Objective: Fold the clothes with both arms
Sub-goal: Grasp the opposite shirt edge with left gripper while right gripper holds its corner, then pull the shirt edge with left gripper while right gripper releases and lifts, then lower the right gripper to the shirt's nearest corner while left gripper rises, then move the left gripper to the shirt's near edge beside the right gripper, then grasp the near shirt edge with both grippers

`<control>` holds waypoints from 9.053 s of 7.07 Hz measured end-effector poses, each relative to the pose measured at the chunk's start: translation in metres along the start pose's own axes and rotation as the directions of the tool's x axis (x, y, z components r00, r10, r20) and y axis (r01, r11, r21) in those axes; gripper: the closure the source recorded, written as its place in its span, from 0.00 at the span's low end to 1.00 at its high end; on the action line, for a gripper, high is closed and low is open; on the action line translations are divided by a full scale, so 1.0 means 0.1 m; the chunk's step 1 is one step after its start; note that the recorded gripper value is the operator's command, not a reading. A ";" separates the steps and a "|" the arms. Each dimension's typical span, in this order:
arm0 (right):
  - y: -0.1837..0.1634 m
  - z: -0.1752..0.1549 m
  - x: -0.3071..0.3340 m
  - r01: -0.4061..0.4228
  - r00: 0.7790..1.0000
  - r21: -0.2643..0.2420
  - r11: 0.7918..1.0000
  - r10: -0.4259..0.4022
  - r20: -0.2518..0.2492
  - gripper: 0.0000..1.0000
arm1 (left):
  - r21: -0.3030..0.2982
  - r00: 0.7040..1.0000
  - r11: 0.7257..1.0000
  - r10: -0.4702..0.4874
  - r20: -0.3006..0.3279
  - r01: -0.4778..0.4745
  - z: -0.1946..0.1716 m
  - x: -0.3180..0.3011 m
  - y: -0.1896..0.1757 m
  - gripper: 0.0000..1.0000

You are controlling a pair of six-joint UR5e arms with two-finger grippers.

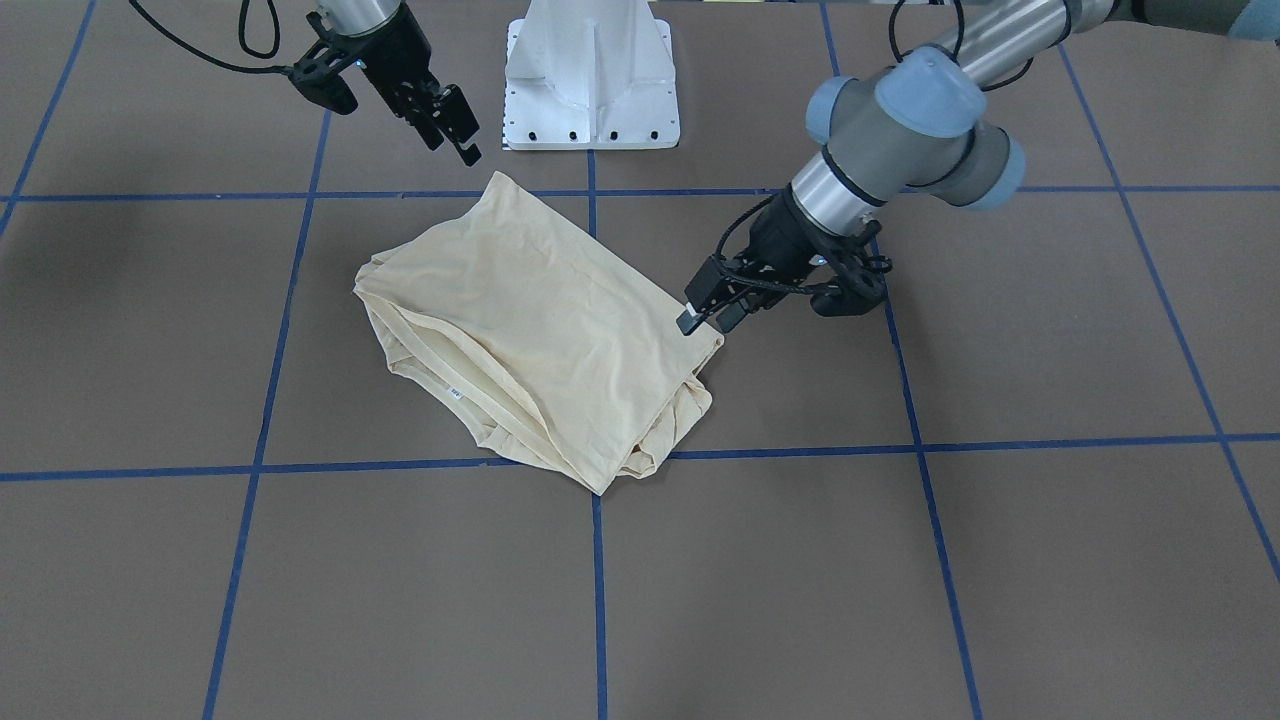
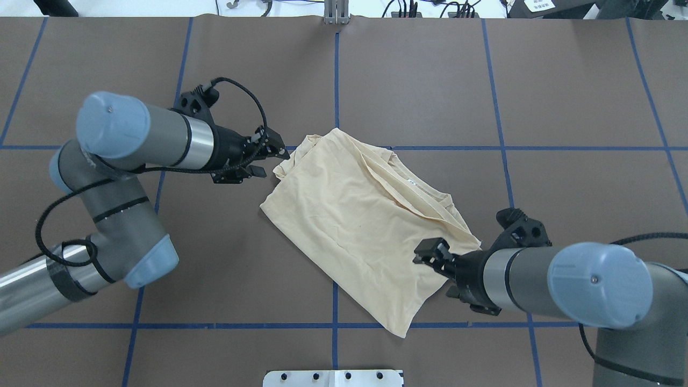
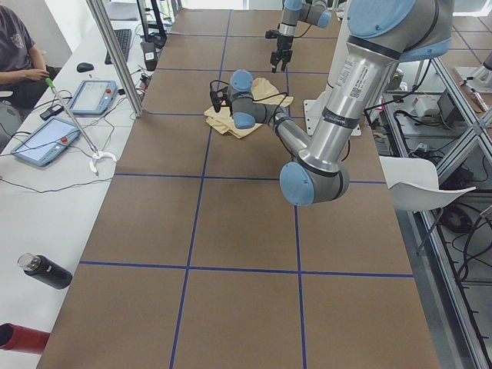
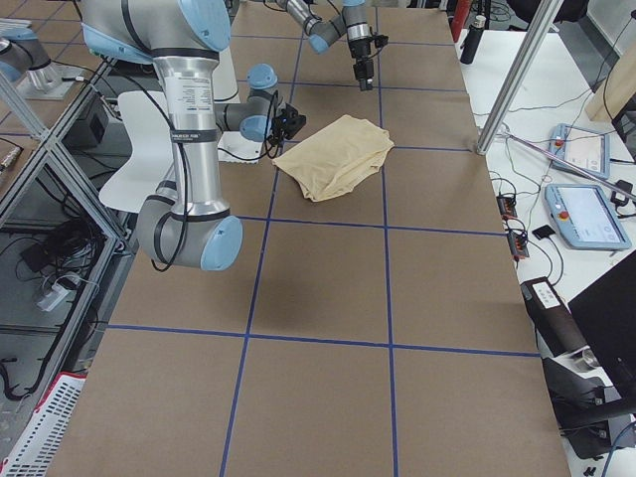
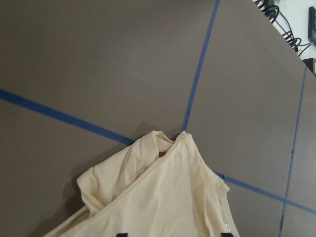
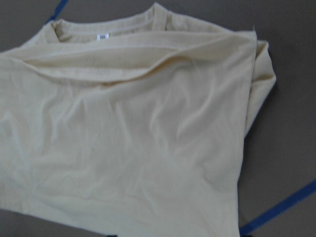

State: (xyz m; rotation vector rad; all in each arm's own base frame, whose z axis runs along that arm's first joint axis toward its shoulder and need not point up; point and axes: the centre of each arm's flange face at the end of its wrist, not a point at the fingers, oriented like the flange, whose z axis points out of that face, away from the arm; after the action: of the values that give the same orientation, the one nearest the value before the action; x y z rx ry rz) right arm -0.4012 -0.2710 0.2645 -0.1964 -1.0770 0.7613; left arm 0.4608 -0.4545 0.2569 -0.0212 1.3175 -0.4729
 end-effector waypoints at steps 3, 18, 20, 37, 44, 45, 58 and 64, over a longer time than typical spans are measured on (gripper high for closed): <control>-0.73 0.32 -0.46 0.023 1.000 0.150 0.988 -0.025 0.013 0.00 | 0.040 0.990 0.999 0.021 0.139 -0.027 0.31 -0.54 0.21 0.39; -1.01 0.72 -0.47 0.104 0.994 0.204 0.973 -0.095 -0.055 0.00 | 0.040 0.981 0.991 0.120 0.154 -0.128 0.65 -0.61 0.15 1.00; -0.99 0.74 -0.46 0.102 0.994 0.202 0.974 -0.092 -0.057 0.00 | 0.095 0.976 0.976 0.183 0.120 -0.195 0.45 -0.44 -0.27 1.00; 0.57 1.64 -0.39 -0.120 0.992 0.191 0.974 0.124 -0.013 1.00 | 0.262 0.936 0.898 0.337 0.105 -0.353 0.55 0.14 -1.80 0.42; 0.55 1.30 -0.31 -0.121 0.993 0.157 0.980 0.122 0.000 1.00 | 0.196 0.984 0.967 0.172 -0.046 -0.160 0.07 -0.18 -1.02 0.28; 0.61 1.25 -0.21 -0.115 0.993 0.147 0.982 0.118 -0.007 1.00 | 0.146 0.992 0.985 0.099 -0.077 -0.087 -0.04 -0.39 -0.54 0.01; 0.71 1.20 -0.13 -0.107 0.994 0.132 0.985 0.110 -0.012 1.00 | 0.008 0.964 0.971 -0.237 0.122 0.238 0.38 -0.94 1.84 0.48; 0.70 1.21 -0.13 -0.106 0.994 0.134 0.985 0.109 -0.014 1.00 | 0.008 0.963 0.971 -0.237 0.129 0.238 0.36 -0.95 1.84 1.00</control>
State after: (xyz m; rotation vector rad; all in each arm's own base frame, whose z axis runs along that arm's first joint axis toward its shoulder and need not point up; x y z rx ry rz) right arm -0.5398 -0.2530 0.2794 -0.1499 -0.9976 0.9230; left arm 0.5376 -0.2643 0.3025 -0.2151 1.1942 -0.6595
